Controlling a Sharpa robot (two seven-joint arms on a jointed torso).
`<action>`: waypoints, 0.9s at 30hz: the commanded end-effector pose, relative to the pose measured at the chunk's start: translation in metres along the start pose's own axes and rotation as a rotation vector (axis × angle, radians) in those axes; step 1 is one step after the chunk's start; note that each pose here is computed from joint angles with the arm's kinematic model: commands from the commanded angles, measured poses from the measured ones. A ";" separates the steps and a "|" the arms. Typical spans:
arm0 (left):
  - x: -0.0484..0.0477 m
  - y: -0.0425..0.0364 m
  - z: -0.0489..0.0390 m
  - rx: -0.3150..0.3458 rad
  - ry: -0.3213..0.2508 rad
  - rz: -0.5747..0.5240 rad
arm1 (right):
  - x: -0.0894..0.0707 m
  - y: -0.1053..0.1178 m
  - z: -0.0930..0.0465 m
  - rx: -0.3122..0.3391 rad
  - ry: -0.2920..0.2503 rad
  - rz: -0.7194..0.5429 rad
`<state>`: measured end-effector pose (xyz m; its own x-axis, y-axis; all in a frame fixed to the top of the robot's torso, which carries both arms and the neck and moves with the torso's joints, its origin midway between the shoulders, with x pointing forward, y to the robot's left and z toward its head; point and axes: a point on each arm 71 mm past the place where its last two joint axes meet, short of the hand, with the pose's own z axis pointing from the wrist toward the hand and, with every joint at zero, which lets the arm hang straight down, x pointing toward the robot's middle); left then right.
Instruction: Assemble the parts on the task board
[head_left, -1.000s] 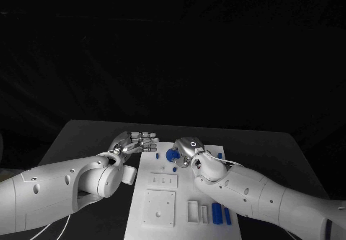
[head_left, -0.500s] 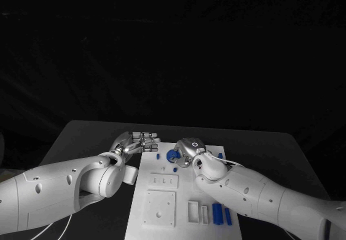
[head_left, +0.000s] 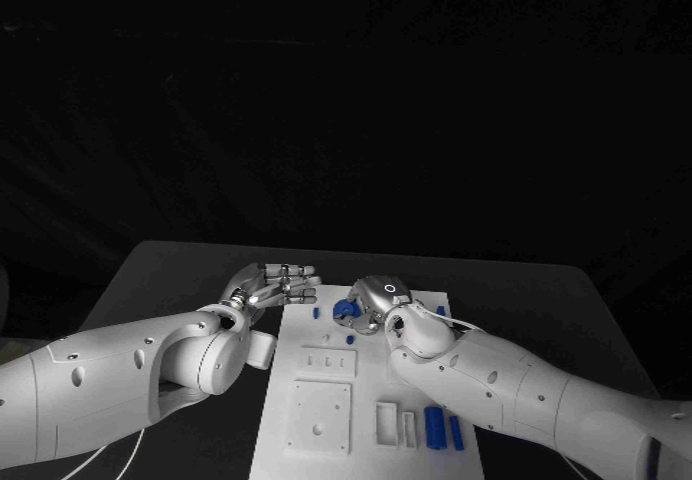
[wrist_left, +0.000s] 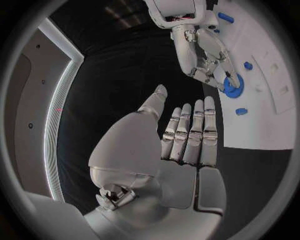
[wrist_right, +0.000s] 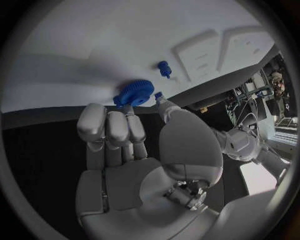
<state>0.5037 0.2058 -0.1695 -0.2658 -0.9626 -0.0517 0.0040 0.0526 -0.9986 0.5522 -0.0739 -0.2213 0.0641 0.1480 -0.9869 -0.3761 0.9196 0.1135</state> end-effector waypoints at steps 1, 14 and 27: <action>0.0018 -0.0017 0.0008 0.009 0.010 -0.009 | 0.014 -0.005 -0.004 0.009 0.112 0.010; -0.0033 -0.0011 0.0023 0.010 -0.002 -0.004 | 0.019 -0.021 -0.017 0.031 0.105 0.029; -0.0157 -0.0005 0.0011 0.013 -0.033 0.006 | -0.009 -0.051 -0.037 0.086 -0.062 0.084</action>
<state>0.5085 0.2210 -0.1702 -0.2302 -0.9711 -0.0632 0.0058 0.0635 -0.9980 0.5372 -0.1329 -0.2286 0.0503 0.2115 -0.9761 -0.3159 0.9305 0.1854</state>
